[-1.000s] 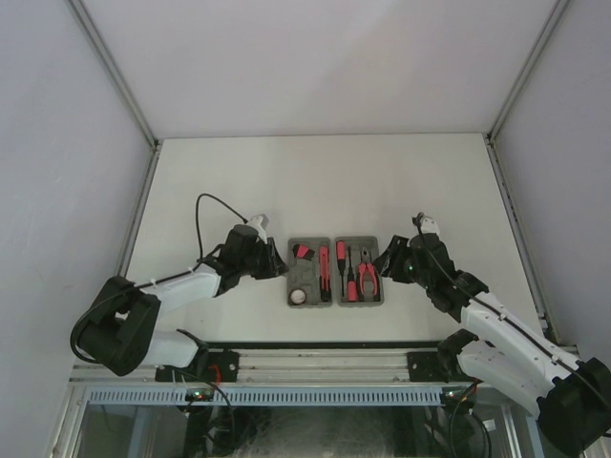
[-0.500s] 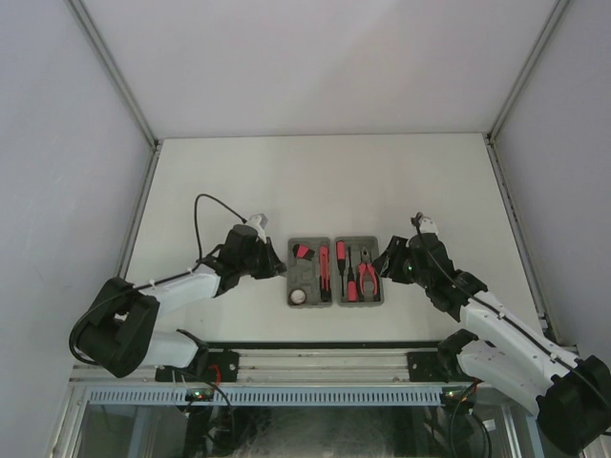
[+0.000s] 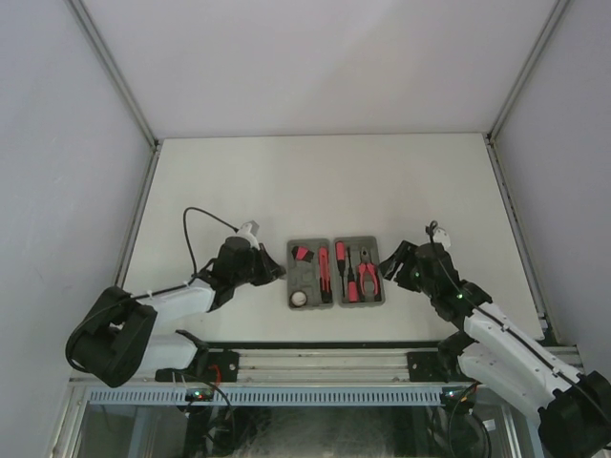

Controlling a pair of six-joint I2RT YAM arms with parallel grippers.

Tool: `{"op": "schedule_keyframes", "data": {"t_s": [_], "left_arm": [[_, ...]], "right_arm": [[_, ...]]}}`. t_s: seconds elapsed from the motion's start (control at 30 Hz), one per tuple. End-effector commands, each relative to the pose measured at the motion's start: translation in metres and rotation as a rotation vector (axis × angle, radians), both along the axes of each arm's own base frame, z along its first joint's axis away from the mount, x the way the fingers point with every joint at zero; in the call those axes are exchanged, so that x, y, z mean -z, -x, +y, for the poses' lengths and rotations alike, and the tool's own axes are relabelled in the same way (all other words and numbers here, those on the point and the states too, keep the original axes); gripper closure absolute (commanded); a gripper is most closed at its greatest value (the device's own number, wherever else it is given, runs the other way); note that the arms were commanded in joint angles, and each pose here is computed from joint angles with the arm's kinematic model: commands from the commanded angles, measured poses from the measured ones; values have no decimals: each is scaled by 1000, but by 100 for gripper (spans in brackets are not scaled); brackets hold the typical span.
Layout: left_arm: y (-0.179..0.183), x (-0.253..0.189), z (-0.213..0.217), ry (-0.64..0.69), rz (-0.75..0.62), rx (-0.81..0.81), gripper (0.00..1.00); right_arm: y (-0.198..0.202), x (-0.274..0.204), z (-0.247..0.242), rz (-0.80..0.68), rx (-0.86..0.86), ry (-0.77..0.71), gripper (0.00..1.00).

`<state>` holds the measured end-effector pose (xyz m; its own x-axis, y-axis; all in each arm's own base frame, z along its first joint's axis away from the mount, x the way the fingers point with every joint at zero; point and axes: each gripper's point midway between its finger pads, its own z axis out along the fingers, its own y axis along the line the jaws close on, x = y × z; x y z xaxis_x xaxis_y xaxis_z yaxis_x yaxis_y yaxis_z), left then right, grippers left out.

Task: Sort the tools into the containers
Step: Close the storage box at the center of the board.

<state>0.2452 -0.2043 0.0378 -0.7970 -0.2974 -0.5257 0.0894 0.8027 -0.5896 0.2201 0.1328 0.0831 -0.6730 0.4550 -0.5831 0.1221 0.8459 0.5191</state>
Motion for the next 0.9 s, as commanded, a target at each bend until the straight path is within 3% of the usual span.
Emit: {"op": "schedule_keyframes", "data": {"t_s": [0.0,0.5,0.87], "left_arm": [[15,10,-6,87,31,4,100],[28,29,-5,122,75,-5,100],[28,29,-6,122,79,2,100]], "right_arm": [[-4,-5,2,-25,7,-54,39],[-17,6,-5,-56,-60,-200,25],[-27,22,2,2,-94,-250,27]]}}
